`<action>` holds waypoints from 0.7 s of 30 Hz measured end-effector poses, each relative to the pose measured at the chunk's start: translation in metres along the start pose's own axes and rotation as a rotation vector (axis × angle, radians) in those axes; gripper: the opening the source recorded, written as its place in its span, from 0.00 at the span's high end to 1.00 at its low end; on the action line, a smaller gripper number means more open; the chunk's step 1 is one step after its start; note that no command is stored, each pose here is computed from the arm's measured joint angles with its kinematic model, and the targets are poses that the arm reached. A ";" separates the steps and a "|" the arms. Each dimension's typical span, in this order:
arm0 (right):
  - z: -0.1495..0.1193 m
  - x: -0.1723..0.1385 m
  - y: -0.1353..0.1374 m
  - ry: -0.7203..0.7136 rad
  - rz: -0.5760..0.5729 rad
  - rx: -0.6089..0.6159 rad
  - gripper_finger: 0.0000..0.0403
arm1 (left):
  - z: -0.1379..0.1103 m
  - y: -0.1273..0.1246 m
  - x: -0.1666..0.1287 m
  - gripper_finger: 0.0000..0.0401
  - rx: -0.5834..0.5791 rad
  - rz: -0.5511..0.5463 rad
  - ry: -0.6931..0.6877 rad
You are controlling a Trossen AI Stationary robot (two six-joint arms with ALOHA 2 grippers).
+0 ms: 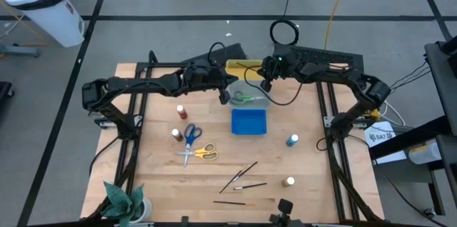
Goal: Pick & Place Paint Supplies
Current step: Put the top gold paint brush into the yellow bin, then put the bottom silver paint brush into the yellow bin
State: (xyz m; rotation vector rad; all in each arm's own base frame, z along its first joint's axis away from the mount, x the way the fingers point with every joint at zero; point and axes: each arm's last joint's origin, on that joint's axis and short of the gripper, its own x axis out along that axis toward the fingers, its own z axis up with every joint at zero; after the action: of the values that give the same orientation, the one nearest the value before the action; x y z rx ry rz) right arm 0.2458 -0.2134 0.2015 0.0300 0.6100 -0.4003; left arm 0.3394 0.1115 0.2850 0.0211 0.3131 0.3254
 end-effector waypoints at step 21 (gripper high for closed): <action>0.045 -0.054 0.094 -0.137 0.234 -0.115 0.54 | -0.031 -0.053 -0.002 0.75 0.023 -0.203 0.235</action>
State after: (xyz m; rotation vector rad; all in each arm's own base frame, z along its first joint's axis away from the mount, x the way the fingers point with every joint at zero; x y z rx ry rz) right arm 0.2652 -0.1140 0.2603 -0.0357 0.4869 -0.1389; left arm 0.3446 0.0601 0.2526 -0.0268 0.5476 0.1226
